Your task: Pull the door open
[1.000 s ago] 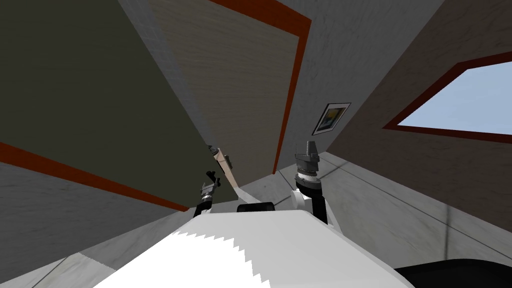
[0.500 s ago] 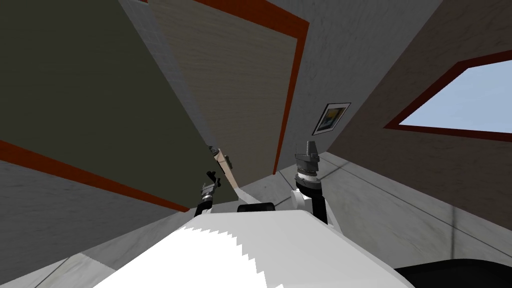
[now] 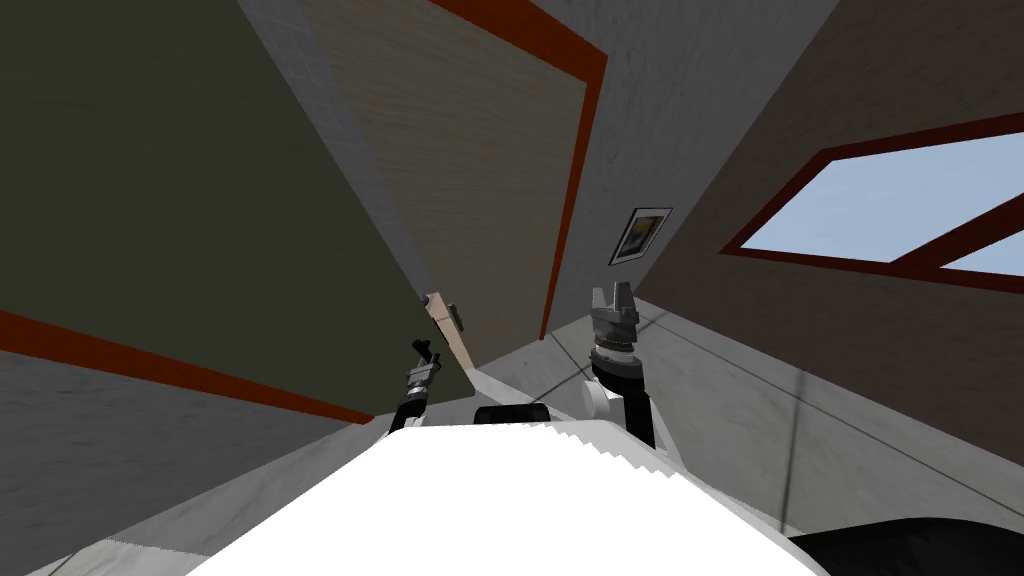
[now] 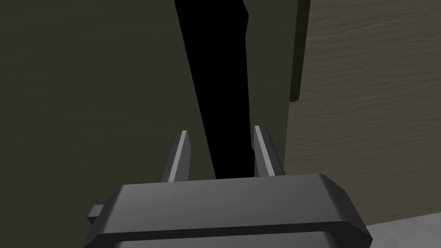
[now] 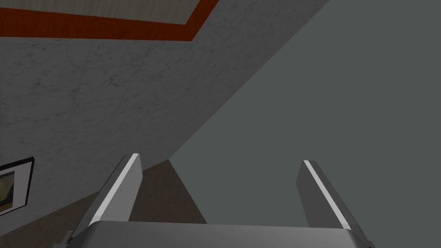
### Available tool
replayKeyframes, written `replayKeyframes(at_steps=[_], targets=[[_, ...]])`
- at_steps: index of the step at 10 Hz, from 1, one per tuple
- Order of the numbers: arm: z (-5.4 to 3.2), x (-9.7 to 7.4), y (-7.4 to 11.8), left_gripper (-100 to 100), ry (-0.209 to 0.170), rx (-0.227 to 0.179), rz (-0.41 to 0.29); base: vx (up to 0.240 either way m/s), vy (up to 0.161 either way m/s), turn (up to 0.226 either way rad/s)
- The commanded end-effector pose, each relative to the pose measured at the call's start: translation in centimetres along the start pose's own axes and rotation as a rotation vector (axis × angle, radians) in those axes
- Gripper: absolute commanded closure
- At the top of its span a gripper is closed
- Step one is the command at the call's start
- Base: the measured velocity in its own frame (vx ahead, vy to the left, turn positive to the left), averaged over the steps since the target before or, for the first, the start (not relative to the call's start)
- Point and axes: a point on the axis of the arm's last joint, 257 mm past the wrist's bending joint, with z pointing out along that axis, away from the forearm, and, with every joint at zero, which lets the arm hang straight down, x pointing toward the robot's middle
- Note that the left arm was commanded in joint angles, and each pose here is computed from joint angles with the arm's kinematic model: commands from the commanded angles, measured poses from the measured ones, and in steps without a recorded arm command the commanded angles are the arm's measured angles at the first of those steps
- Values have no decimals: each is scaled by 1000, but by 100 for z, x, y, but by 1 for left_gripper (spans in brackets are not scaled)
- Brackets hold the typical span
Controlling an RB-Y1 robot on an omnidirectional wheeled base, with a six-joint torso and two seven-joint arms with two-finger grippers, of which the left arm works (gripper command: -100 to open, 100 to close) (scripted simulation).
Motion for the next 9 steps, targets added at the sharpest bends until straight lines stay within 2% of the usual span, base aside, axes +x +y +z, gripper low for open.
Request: replayKeyframes(at_steps=[1,3,4,8,9], targets=[[-77,-2,-46,100,-2,-30,3,-218,77,-171],[-100,63,77,100,15,-95,-8,-189,93,-188],[-108,77,108,100,19,-111,-11,-169,85,-126],[-192,155,326,100,36,-223,-36,-191,83,-154],[-190,115,311,100,28,-207,-32,-93,33,-55]])
